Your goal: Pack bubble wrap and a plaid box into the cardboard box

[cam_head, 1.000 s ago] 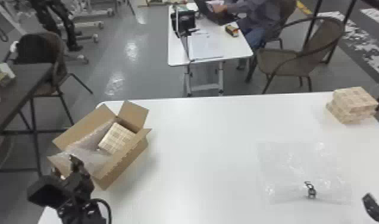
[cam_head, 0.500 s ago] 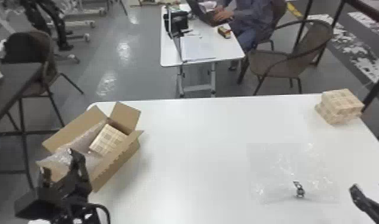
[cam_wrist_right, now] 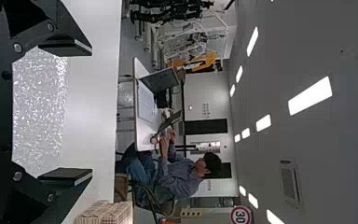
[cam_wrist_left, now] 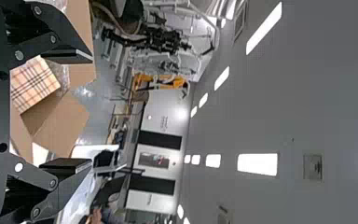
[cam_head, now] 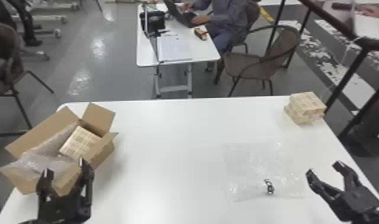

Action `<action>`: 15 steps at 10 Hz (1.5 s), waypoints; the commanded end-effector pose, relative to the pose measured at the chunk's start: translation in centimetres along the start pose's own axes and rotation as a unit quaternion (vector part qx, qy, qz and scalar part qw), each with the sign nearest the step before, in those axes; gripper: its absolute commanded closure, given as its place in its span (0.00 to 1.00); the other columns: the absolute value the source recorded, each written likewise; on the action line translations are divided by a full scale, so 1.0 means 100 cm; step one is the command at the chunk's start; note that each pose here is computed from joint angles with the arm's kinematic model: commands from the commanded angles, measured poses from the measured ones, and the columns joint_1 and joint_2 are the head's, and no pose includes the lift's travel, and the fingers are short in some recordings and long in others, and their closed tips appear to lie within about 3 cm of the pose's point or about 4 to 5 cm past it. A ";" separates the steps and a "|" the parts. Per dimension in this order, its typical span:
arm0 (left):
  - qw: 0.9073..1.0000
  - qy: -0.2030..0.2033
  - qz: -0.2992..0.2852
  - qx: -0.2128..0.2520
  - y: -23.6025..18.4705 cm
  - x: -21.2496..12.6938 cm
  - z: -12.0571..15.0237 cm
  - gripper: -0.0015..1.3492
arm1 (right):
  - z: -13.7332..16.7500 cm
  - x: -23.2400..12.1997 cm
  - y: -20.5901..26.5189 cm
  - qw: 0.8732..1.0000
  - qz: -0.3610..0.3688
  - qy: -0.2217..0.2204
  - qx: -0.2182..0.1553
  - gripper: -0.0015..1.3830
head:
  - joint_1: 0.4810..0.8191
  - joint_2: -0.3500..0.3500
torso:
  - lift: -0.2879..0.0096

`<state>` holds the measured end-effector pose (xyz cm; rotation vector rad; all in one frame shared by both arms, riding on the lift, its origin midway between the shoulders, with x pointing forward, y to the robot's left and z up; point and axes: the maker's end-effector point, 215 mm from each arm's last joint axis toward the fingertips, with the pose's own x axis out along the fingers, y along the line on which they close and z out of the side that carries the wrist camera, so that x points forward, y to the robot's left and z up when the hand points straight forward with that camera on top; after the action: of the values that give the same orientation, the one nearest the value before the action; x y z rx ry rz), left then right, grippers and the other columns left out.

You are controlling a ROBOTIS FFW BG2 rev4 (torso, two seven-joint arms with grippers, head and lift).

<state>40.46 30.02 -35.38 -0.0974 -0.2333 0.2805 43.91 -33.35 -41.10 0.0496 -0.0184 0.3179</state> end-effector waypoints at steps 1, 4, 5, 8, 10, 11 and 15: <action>0.999 0.025 -0.042 0.022 -0.008 -0.015 -0.015 0.35 | 0.005 0.001 0.010 1.000 0.001 0.001 -0.012 0.26 | 0.63 0.44 | 0.91; 0.988 0.077 -0.109 0.073 0.000 -0.043 -0.052 0.35 | -0.004 -0.007 0.027 0.999 0.006 0.019 -0.034 0.26 | 0.63 0.41 | 0.92; 0.988 0.085 -0.106 0.073 0.005 -0.054 -0.058 0.35 | -0.009 -0.011 0.028 0.999 0.005 0.023 -0.035 0.26 | 0.63 0.42 | 0.93; 0.982 0.093 -0.118 0.112 0.040 -0.061 -0.066 0.35 | -0.025 -0.027 0.030 0.999 -0.002 0.034 -0.031 0.26 | 0.63 0.47 | 0.95; 0.981 0.098 -0.128 0.112 0.040 -0.061 -0.071 0.35 | -0.031 -0.031 0.029 0.999 -0.005 0.037 -0.030 0.26 | 0.63 0.50 | 0.96; 0.981 0.097 -0.127 0.110 0.041 -0.061 -0.071 0.35 | -0.033 -0.032 0.029 0.999 -0.007 0.038 -0.026 0.26 | 0.63 0.50 | 0.97; 0.982 0.090 -0.120 0.110 0.046 -0.059 -0.066 0.35 | -0.030 -0.034 0.027 0.999 -0.012 0.038 -0.030 0.26 | 0.63 0.51 | 0.98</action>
<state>35.39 32.31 -43.58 0.1265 -0.0312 0.0503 39.93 -31.68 -43.96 -0.0222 0.0456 0.2944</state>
